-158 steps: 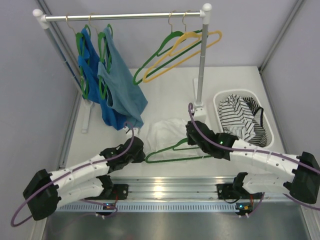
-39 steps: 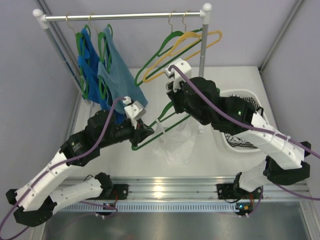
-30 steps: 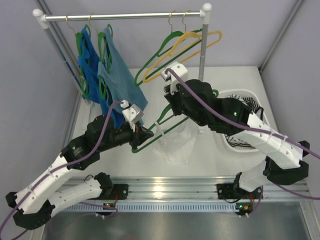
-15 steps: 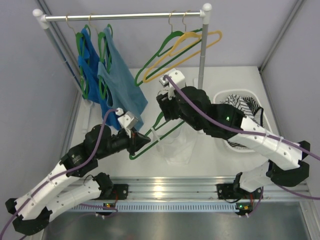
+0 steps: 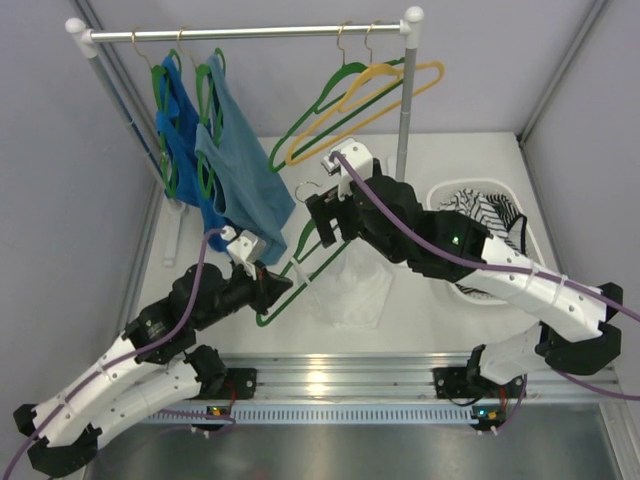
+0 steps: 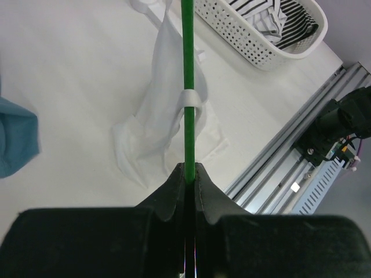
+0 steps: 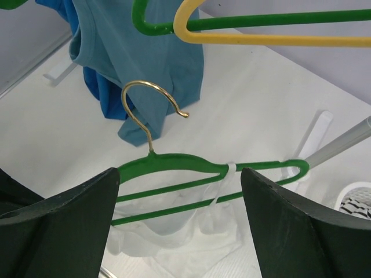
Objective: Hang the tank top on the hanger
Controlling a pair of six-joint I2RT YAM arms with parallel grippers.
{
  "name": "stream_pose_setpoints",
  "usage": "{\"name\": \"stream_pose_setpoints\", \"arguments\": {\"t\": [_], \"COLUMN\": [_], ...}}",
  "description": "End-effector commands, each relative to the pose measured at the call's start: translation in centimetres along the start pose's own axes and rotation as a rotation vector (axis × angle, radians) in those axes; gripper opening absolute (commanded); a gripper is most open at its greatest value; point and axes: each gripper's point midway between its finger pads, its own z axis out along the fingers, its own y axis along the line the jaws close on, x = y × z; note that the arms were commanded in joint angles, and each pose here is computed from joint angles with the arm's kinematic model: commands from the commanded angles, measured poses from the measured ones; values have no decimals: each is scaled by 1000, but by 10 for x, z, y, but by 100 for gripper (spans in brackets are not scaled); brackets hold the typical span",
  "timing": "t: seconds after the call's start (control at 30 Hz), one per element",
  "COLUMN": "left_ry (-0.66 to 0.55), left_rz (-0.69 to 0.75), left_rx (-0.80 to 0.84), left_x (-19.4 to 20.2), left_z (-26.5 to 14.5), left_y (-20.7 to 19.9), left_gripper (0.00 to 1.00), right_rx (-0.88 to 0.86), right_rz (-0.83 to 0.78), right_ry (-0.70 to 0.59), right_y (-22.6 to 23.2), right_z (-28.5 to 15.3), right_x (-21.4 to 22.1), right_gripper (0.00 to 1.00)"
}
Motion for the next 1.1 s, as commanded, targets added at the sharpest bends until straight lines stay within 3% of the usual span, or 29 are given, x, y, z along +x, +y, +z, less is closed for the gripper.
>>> {"name": "stream_pose_setpoints", "arguments": {"t": [0.0,0.3,0.6,0.9,1.07], "left_ry": [-117,-89,-142,-126,-132], "left_rz": [-43,-118,-175,-113,-62], "left_rx": [-56,-177,-293,-517,-552], "left_x": [-22,-9,-26,-48,-68], "left_z": [-9,-31,-60,-64,-52], "left_y": [8,28,43,72,74], "left_gripper": [0,0,0,0,0], "right_rx": [1,82,98,97,101], "right_rz": [49,56,65,61,64], "right_ry": [-81,-84,-88,-78,-80], "right_y": [-5,-20,-28,-30,-35], "right_z": [-14,-10,-10,-12,-17], "right_x": [-20,-16,-14,-11,-9], "right_gripper": [86,87,87,87,87]}}
